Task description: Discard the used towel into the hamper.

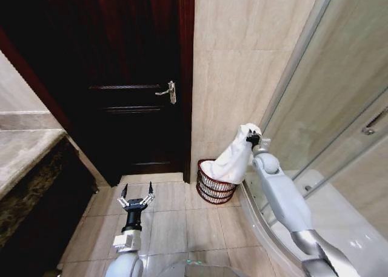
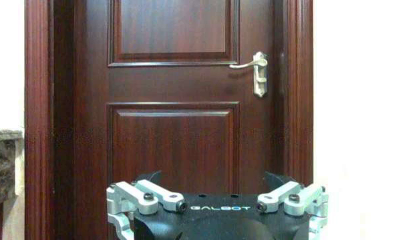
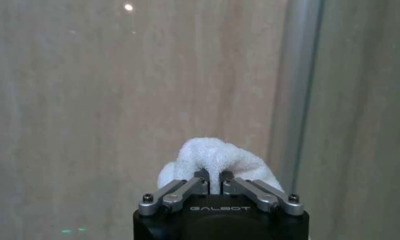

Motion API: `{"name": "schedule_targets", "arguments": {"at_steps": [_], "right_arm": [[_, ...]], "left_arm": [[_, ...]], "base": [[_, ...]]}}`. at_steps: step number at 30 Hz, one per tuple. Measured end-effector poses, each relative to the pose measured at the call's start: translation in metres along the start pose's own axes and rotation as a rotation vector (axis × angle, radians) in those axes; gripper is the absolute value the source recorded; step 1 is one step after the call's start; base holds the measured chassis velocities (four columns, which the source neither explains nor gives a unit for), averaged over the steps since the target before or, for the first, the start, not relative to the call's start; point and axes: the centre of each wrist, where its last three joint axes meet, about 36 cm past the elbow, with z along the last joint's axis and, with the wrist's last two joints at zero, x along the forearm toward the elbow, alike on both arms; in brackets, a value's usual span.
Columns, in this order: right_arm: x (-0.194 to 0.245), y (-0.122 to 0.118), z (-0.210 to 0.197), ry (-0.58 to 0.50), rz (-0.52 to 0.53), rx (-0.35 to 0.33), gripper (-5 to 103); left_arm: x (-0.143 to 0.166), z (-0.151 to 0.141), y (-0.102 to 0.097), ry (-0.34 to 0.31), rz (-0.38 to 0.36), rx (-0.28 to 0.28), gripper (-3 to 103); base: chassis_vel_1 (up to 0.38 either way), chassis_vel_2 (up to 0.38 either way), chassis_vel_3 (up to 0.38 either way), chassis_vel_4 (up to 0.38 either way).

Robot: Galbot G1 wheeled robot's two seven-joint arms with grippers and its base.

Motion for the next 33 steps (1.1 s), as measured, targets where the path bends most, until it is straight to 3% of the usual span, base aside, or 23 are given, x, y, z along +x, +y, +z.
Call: {"name": "schedule_targets", "arguments": {"at_steps": [2, 8, 13, 17, 26, 33], "right_arm": [[0.001, 0.006, 0.001, -0.003, -0.017, -0.005, 7], [0.009, 0.061, 0.014, -0.010, -0.116, -0.085, 7], [0.015, 0.075, 0.029, 0.028, -0.121, -0.124, 7], [0.026, 0.064, 0.049, 0.120, -0.095, -0.168, 7], [0.042, 0.016, 0.105, 0.315, 0.000, -0.163, 7], [0.040, 0.003, 0.111, 0.464, -0.015, -0.174, 7]], "left_arm": [[0.000, 0.000, -0.001, 0.000, 0.002, -0.002, 100], [0.002, 0.000, -0.002, -0.007, -0.001, -0.001, 100], [0.003, -0.001, -0.002, -0.013, -0.001, -0.004, 100], [0.001, -0.004, -0.002, -0.021, 0.005, -0.004, 100], [0.000, -0.002, -0.002, -0.019, 0.025, -0.003, 100], [0.000, -0.002, -0.003, -0.019, 0.031, -0.005, 100]], "base": [[0.000, 0.000, 0.000, 0.000], [0.000, 0.000, 0.000, 0.000], [0.000, 0.000, 0.000, 0.000], [0.000, 0.000, 0.000, 0.000], [0.000, 0.000, 0.000, 0.000], [0.000, 0.000, 0.000, 0.000]]}}
